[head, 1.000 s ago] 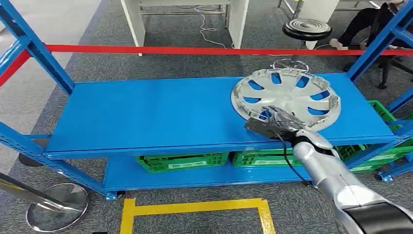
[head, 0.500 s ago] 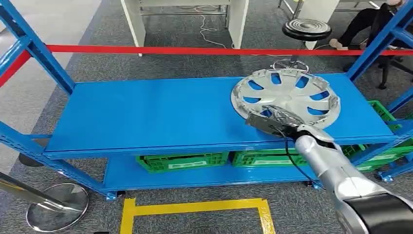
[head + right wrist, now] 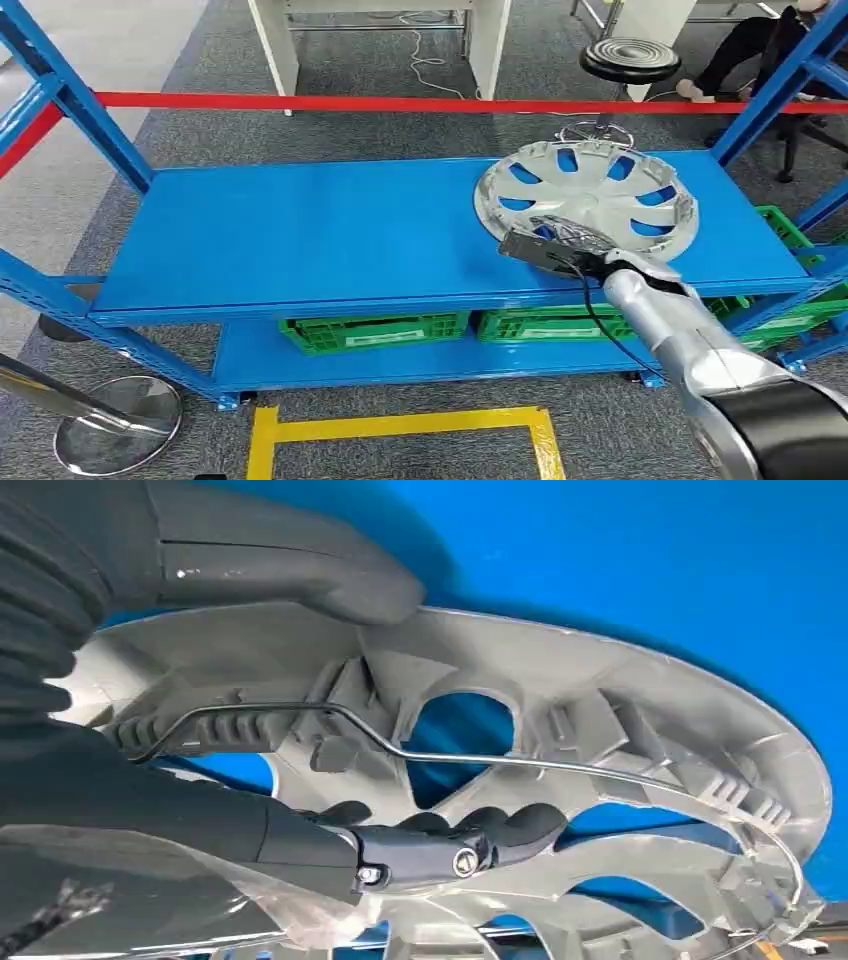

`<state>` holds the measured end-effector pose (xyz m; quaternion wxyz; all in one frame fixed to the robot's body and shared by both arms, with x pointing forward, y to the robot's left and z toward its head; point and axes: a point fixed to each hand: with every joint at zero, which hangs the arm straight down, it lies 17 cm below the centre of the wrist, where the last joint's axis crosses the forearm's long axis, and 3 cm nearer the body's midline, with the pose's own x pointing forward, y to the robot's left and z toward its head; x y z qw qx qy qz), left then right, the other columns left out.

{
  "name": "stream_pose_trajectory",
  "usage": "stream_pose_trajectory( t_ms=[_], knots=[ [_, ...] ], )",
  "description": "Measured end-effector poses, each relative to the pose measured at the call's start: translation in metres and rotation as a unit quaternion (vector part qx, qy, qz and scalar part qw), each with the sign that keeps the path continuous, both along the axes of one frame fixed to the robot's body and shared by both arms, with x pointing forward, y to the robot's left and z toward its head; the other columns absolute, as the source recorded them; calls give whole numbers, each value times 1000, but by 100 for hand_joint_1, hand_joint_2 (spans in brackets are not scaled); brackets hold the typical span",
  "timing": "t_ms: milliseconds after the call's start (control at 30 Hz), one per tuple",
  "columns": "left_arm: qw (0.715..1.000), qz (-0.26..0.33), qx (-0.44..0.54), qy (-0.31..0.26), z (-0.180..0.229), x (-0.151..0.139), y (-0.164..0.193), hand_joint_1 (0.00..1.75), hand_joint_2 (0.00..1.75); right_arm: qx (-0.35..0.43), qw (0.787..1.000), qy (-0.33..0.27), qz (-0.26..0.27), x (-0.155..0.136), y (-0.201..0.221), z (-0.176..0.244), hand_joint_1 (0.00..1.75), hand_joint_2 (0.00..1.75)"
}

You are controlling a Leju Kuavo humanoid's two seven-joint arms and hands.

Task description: Take the parts from the cabinet and place them on the table.

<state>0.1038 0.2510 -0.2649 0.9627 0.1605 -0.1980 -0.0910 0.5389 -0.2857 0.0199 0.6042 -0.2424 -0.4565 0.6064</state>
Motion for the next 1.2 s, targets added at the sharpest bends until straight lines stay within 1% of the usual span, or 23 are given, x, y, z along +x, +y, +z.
stream_pose_trajectory(
  t_ms=[400, 567, 767, 867, 967, 1033, 1100, 1200],
  knots=[
    [1000, 1, 0, 1, 0, 0, -2, 0, 0, -17, 1000, -9, 5, 1, -3, -2, 0, 0],
    [1000, 1, -1, 1, 0, 0, -2, 0, 0, -42, 999, -18, 10, 1, -6, -5, 0, 0],
    [1000, 0, -1, 1, 0, 0, -3, 0, 0, -62, 998, -11, 18, -1, -6, -10, 0, 0],
    [1000, 0, -1, 1, 0, 0, -3, 0, 0, -107, 994, -23, 21, 2, -14, -10, 0, 0],
    [1000, 4, -2, 3, 0, -1, -5, 0, 0, -184, 980, -69, 17, 9, -25, -5, 0, 0],
    [1000, 7, -2, 3, 0, -1, -7, 0, 0, -231, 967, -106, 10, 14, -28, 1, 0, 0],
    [1000, 9, -2, 4, 1, -2, -9, 0, 0, -252, 959, -127, 5, 13, -28, 2, 0, 0],
    [1000, 10, -4, 6, 1, -3, -11, 0, 0, -274, 952, -139, 4, 8, -26, -2, 0, 0]
  ],
)
